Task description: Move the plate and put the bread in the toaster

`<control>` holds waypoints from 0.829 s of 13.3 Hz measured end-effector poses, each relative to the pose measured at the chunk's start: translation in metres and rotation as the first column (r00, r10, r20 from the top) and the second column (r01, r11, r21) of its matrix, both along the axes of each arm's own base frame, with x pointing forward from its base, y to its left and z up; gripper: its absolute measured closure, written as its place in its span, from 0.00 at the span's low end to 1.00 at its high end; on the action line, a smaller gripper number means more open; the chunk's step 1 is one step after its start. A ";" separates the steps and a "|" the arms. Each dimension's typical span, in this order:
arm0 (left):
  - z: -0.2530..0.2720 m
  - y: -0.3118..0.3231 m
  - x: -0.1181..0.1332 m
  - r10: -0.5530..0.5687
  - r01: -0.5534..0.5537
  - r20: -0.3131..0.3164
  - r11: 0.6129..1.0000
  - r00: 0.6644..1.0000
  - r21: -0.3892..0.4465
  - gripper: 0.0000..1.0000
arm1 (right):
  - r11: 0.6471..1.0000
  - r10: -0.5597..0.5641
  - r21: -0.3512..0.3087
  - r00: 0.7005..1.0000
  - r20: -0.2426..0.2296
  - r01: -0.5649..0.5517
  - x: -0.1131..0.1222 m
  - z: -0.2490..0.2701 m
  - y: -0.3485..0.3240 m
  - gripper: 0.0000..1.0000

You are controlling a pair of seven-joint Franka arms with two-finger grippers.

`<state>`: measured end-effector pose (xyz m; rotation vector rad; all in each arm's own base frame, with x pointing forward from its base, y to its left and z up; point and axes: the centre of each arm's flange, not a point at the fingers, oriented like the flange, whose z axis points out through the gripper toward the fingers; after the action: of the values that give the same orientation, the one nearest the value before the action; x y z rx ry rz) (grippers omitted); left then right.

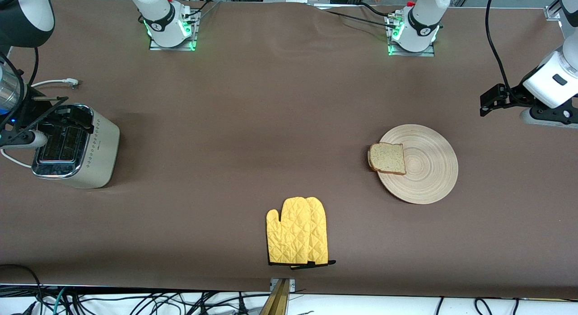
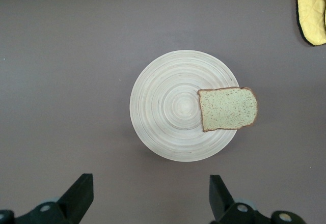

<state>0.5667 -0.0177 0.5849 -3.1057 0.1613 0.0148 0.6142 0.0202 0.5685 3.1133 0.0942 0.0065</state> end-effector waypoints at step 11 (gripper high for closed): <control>-0.037 0.029 0.009 0.039 -0.040 -0.095 0.999 0.995 0.000 0.00 | 1.000 0.000 0.000 1.000 0.000 0.000 0.000 0.000 0.000 0.00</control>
<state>0.5756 0.0112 0.5478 -3.1109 0.1022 0.1643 0.6142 0.0200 0.5684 3.1133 0.0937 0.0064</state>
